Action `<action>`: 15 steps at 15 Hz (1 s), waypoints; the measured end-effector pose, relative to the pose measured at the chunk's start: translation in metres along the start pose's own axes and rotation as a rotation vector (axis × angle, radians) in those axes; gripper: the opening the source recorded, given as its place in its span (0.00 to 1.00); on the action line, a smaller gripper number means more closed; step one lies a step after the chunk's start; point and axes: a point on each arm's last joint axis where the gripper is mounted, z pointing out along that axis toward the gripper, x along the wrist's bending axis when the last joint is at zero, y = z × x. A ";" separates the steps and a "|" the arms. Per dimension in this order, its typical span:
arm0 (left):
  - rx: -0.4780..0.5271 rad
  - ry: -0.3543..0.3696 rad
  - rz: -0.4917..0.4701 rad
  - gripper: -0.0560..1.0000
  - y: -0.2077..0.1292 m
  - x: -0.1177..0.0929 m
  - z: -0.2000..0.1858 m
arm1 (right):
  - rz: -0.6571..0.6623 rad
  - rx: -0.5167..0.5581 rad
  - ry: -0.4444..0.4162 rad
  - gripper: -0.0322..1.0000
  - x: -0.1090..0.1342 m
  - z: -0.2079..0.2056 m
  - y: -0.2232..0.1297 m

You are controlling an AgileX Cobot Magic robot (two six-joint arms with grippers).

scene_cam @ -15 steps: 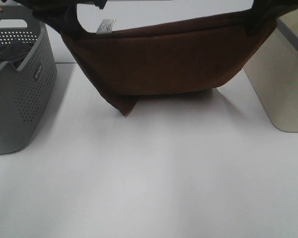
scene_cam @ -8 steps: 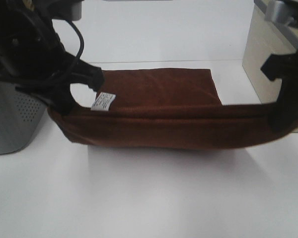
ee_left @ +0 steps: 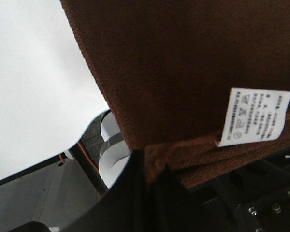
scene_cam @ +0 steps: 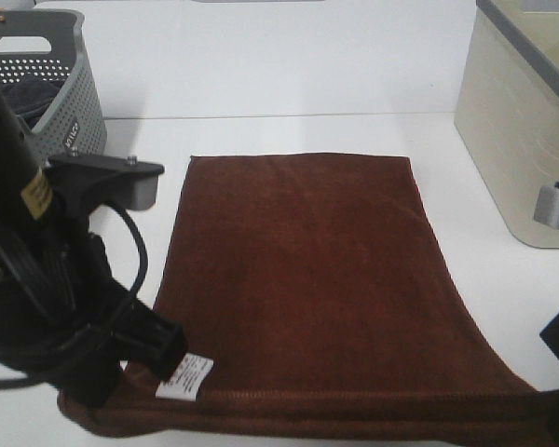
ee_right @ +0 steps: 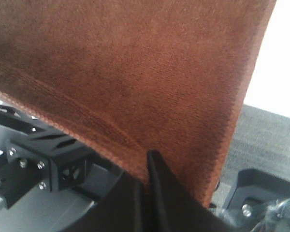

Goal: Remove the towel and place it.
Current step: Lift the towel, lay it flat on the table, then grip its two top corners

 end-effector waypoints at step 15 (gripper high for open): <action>0.125 0.099 -0.020 0.84 -0.019 0.008 0.011 | -0.019 -0.015 -0.133 0.70 -0.017 0.006 -0.003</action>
